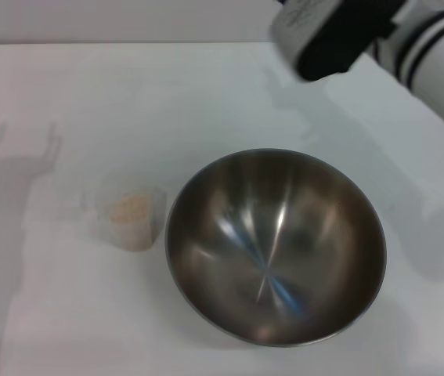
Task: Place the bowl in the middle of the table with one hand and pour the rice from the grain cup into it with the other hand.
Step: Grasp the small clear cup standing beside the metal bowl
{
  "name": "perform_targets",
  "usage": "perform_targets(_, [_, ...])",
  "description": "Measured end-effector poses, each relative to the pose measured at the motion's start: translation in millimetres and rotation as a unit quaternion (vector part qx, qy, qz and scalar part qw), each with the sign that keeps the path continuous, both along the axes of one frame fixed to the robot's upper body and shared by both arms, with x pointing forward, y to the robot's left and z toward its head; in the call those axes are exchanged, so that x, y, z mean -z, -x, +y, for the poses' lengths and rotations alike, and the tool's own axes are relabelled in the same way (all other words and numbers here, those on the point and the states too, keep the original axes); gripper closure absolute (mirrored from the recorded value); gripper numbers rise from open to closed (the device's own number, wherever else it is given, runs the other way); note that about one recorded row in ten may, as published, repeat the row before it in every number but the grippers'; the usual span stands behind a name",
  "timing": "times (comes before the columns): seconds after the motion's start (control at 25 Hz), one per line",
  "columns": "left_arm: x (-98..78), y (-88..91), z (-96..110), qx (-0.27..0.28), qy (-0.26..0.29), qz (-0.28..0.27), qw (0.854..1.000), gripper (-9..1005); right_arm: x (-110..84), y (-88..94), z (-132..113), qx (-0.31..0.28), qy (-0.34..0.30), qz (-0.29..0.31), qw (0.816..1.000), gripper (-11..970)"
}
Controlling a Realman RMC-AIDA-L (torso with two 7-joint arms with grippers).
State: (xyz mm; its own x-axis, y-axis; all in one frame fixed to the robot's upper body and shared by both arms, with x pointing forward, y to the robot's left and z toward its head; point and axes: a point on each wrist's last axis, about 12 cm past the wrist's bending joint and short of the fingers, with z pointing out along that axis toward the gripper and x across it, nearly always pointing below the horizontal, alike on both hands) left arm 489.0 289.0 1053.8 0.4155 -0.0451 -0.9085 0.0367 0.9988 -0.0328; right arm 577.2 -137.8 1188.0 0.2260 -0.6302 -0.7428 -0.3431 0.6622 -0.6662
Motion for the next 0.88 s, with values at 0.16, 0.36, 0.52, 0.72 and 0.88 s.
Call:
perform_targets(0.16, [-0.7, -1.4, 0, 0.000, 0.000, -0.001, 1.000, 212, 9.0, -4.9, -28, -0.001, -0.126, 0.037, 0.991, 481])
perform_targets(0.36, [-0.8, -1.9, -1, 0.001, -0.001, -0.001, 1.000, 211, 36.3, -0.8, -79, -0.027, -0.288, 0.084, 0.954, 480])
perform_targets(0.52, [0.7, 1.9, -1, 0.002, 0.001, 0.001, 1.000, 211, 62.7, 13.9, -128, -0.037, -0.378, 0.071, 0.922, 480])
perform_targets(0.72, [4.9, 16.8, -3, 0.015, -0.003, -0.002, 1.000, 212, 95.3, 36.4, -172, -0.016, -0.402, 0.038, 0.915, 480])
perform_targets(0.88, [7.9, 30.6, -7, 0.040, -0.013, -0.007, 0.999, 212, 116.0, 47.7, -188, 0.021, -0.376, 0.015, 0.926, 480])
